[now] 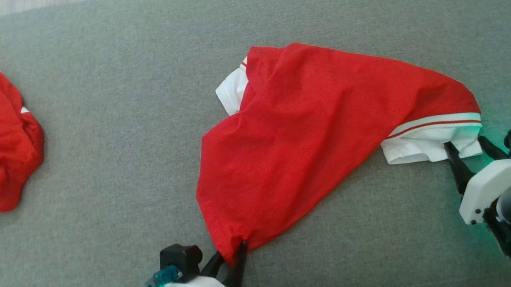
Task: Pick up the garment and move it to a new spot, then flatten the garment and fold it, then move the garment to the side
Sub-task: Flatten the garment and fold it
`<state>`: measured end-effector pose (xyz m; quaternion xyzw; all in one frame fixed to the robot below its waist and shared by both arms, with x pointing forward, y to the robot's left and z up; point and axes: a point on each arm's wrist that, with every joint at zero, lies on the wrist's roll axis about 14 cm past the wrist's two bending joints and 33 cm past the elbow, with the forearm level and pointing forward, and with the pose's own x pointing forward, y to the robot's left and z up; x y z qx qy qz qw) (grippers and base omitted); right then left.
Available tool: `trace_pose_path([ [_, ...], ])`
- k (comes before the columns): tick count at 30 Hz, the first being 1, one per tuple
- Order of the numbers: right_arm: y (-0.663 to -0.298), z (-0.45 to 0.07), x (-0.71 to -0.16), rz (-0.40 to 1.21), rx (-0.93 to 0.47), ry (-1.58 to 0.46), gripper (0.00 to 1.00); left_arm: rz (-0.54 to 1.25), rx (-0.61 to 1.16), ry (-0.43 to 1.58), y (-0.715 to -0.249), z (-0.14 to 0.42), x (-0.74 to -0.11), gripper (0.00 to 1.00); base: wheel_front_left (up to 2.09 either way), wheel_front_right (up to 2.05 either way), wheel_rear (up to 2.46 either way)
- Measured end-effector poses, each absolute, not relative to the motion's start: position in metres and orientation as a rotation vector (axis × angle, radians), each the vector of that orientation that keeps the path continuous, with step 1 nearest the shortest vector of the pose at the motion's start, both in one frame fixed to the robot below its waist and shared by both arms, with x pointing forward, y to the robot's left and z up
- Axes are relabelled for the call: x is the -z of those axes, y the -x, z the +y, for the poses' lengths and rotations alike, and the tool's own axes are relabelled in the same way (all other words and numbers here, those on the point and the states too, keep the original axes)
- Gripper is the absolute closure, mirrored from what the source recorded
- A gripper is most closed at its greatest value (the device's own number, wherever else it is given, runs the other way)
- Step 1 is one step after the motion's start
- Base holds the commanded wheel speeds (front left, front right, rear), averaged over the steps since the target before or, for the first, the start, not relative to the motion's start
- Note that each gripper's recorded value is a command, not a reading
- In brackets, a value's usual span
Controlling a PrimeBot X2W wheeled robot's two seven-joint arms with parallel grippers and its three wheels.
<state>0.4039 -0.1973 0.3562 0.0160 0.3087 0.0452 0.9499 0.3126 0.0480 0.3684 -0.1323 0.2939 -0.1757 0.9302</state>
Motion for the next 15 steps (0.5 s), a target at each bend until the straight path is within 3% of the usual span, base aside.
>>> trace_pose_path([
  [3,-0.402,-0.197,-0.357,0.637,-0.095,-0.034,0.00,0.605,0.360,0.266,-0.312,0.048,-0.368,0.56,0.00,0.00,0.00],
  [6,-0.399,-0.196,-0.357,0.648,-0.097,-0.037,0.00,0.610,0.363,0.270,-0.312,0.047,-0.368,0.64,0.00,0.00,0.00],
  [7,-0.397,-0.196,-0.356,0.653,-0.098,-0.038,0.04,0.610,0.364,0.269,-0.312,0.047,-0.369,0.68,0.00,0.00,0.00],
  [8,-0.395,-0.195,-0.355,0.657,-0.099,-0.046,0.32,0.610,0.364,0.268,-0.312,0.047,-0.369,0.74,0.00,0.00,0.00],
  [9,-0.394,-0.195,-0.355,0.659,-0.099,-0.056,1.00,0.609,0.365,0.267,-0.312,0.047,-0.369,0.87,0.00,0.00,0.00],
  [10,-0.394,-0.194,-0.355,0.658,-0.100,-0.065,1.00,0.607,0.366,0.267,-0.312,0.047,-0.369,0.98,0.00,0.00,0.00],
  [15,-0.396,-0.182,-0.369,0.615,-0.087,-0.210,1.00,0.561,0.362,0.296,-0.316,0.047,-0.383,1.00,0.00,0.00,0.00],
])
